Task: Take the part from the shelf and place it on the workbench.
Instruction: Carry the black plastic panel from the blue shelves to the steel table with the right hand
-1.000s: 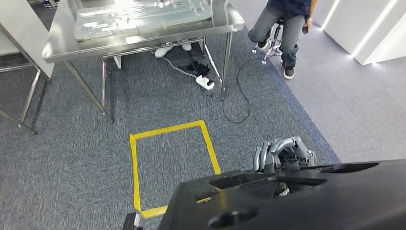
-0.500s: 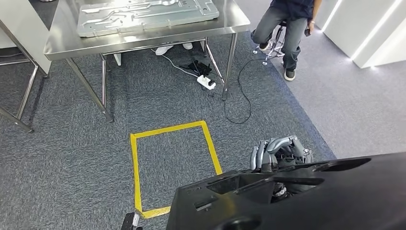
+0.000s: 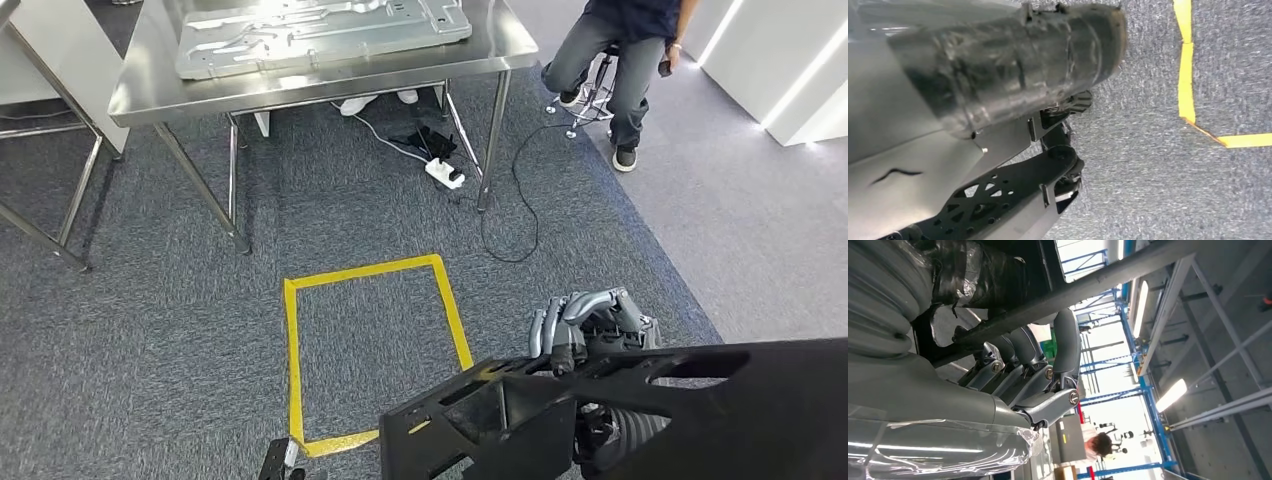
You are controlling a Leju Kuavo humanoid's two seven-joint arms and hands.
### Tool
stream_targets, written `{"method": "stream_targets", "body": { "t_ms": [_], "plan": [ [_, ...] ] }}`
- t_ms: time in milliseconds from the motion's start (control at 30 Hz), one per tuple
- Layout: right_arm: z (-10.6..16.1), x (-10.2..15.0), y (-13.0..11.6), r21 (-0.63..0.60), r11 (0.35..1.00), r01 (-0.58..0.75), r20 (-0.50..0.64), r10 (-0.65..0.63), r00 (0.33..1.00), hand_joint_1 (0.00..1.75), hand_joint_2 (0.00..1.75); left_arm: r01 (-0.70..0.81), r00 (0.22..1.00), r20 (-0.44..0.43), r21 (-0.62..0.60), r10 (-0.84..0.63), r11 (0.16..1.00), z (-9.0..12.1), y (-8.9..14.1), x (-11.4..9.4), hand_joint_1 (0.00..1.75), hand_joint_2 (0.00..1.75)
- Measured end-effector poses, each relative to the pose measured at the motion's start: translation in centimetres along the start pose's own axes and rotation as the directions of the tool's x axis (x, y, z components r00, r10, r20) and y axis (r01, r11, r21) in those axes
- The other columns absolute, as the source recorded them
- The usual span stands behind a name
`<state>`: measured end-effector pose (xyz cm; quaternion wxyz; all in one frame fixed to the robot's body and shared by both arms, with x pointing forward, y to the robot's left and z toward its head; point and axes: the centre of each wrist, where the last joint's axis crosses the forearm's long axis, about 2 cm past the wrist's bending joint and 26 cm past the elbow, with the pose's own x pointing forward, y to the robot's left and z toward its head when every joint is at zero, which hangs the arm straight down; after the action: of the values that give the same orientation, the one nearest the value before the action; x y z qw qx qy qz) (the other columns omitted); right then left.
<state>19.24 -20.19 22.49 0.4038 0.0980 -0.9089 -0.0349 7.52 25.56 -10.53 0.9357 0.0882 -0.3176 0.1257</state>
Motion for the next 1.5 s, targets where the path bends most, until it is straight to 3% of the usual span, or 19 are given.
{"method": "stream_targets", "body": {
  "t_ms": [1500],
  "plan": [
    [0.06, -0.36, 0.03, -0.026, 0.999, -0.022, -0.004, 0.022, 1.000, 1.69, 1.75, 0.006, 1.000, -0.020, 0.016, -0.006, 1.000, 0.04, 0.31, -0.19, 0.00, 0.00]
  ]
}}
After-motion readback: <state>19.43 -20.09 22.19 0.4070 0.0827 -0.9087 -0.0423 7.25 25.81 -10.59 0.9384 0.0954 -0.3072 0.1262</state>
